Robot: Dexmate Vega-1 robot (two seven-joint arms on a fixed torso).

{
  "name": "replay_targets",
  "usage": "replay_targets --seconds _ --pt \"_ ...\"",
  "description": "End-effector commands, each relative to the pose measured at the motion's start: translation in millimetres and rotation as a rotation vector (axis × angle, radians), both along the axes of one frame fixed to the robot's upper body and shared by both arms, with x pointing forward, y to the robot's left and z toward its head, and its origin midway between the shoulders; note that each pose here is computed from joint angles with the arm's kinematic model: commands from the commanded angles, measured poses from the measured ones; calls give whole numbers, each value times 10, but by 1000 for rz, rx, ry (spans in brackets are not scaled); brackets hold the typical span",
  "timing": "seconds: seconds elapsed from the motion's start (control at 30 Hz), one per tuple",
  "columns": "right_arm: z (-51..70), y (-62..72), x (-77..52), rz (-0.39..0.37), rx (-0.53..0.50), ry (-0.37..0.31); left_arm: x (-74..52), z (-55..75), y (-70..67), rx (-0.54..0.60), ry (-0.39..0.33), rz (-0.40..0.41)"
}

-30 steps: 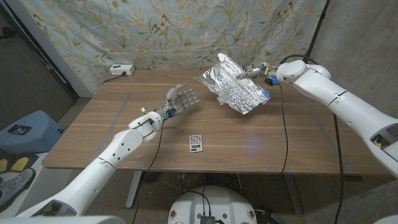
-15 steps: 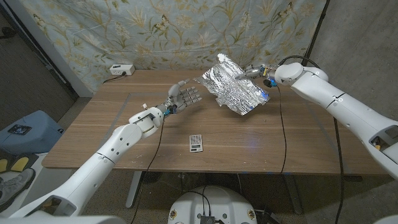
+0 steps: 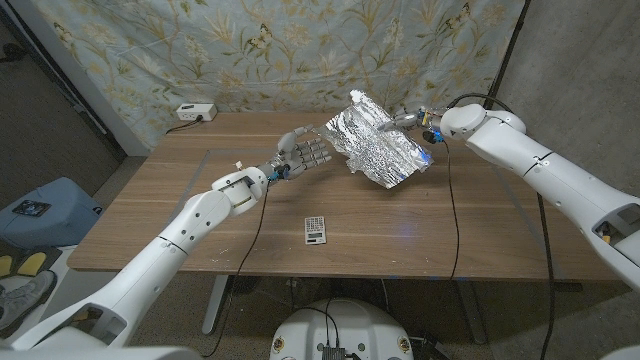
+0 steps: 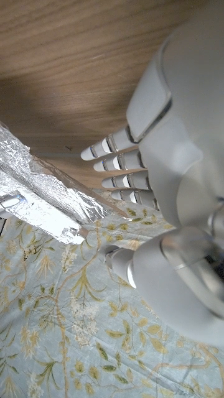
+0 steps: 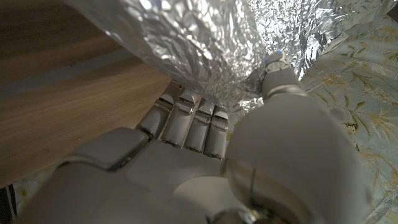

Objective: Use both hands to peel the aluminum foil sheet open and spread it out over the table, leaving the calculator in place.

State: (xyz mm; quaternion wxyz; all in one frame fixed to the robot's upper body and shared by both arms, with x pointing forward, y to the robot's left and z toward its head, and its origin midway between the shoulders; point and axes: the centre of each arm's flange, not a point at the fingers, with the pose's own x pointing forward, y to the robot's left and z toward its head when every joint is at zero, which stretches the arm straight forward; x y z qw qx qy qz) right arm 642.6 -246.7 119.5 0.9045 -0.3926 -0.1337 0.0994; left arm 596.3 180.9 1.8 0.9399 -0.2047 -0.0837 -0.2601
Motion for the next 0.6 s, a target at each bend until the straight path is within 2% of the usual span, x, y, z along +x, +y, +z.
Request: replay_targets --seconds 0.03,0.27,0.6 --pt "-34 -17 14 -2 34 35 55 15 -98 12 27 -20" --pt "-18 -17 29 10 55 48 110 15 -136 12 51 -17" --pt "31 55 16 40 65 47 178 56 -219 2 80 -12"
